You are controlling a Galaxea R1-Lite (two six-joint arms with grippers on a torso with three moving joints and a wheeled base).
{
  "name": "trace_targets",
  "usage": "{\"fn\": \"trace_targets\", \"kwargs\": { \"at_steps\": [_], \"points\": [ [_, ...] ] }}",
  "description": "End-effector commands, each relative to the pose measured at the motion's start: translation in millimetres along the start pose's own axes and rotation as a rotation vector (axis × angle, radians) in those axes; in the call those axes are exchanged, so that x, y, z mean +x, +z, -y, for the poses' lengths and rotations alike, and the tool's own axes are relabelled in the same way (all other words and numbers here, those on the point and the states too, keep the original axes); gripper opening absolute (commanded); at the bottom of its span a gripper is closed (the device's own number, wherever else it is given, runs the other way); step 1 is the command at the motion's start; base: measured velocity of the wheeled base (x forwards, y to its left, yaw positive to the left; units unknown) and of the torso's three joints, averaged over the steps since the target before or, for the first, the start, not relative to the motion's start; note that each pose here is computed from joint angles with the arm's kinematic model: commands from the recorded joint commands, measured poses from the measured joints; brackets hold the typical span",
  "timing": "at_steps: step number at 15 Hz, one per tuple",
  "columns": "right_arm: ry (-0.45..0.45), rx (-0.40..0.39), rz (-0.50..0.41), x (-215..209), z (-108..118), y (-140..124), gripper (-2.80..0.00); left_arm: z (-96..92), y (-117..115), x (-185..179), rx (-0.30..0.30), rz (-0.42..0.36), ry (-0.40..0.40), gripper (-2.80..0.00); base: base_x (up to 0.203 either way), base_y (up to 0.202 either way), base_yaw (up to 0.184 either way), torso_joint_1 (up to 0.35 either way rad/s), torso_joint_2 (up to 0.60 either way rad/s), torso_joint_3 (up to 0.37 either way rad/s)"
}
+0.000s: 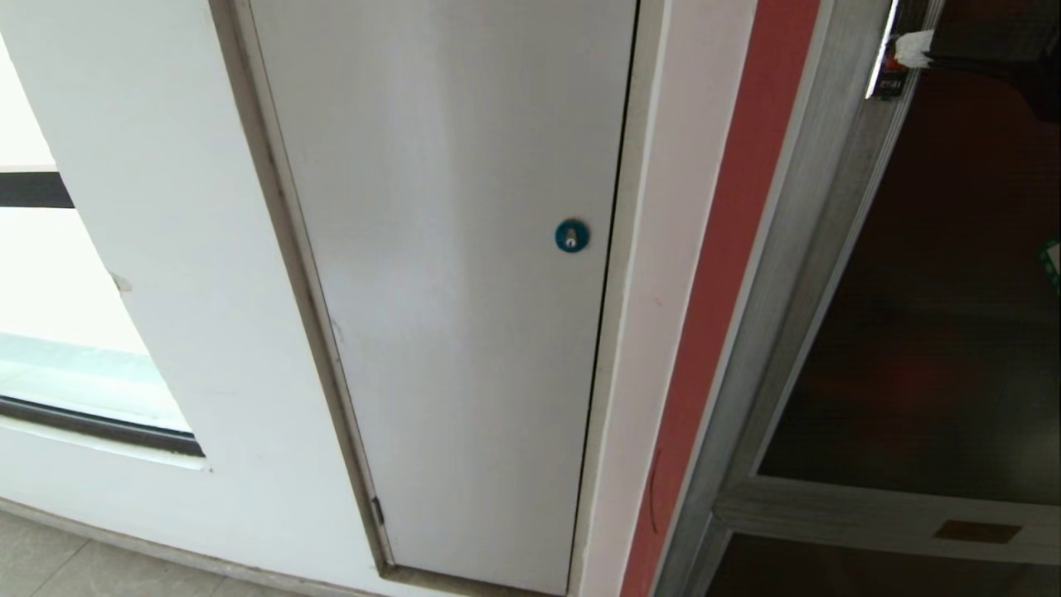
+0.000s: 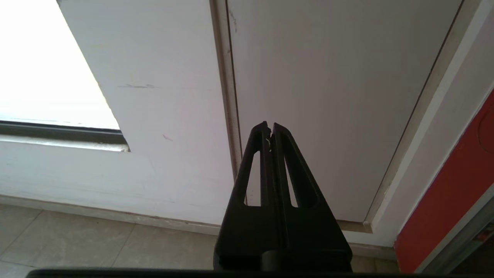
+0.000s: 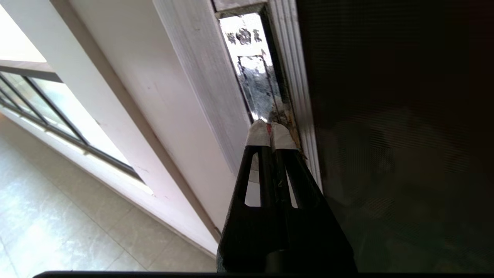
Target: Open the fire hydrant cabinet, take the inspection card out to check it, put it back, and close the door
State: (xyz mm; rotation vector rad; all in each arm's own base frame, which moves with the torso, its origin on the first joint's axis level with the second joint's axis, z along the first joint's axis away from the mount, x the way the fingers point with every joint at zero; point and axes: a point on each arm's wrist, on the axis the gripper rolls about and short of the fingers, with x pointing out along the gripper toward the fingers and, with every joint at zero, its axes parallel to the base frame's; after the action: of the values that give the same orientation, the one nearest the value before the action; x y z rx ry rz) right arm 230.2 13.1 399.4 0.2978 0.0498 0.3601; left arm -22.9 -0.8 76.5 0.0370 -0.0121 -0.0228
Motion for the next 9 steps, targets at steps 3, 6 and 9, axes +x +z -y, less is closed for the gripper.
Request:
{"fn": "trace_targets", "kwargs": {
  "at_steps": [3,6,9],
  "points": [
    [-0.002,0.007,-0.019,-3.6,0.5,-5.0,-2.8,0.1,-1.6,0.5,0.0,-0.007,0.0,-2.8,0.0,0.0,0.0,0.0,0.0,0.0],
    [0.002,0.007,-0.02,-3.4,0.5,-5.0,-2.8,0.1,-1.6,0.5,0.0,-0.007,0.0,-2.8,0.0,0.0,0.0,0.0,0.0,0.0],
    [0.01,0.009,-0.022,-9.8,-2.4,-5.0,-2.8,0.1,-1.6,0.5,0.0,-0.007,0.0,-2.8,0.0,0.0,0.0,0.0,0.0,0.0]
  ]
}}
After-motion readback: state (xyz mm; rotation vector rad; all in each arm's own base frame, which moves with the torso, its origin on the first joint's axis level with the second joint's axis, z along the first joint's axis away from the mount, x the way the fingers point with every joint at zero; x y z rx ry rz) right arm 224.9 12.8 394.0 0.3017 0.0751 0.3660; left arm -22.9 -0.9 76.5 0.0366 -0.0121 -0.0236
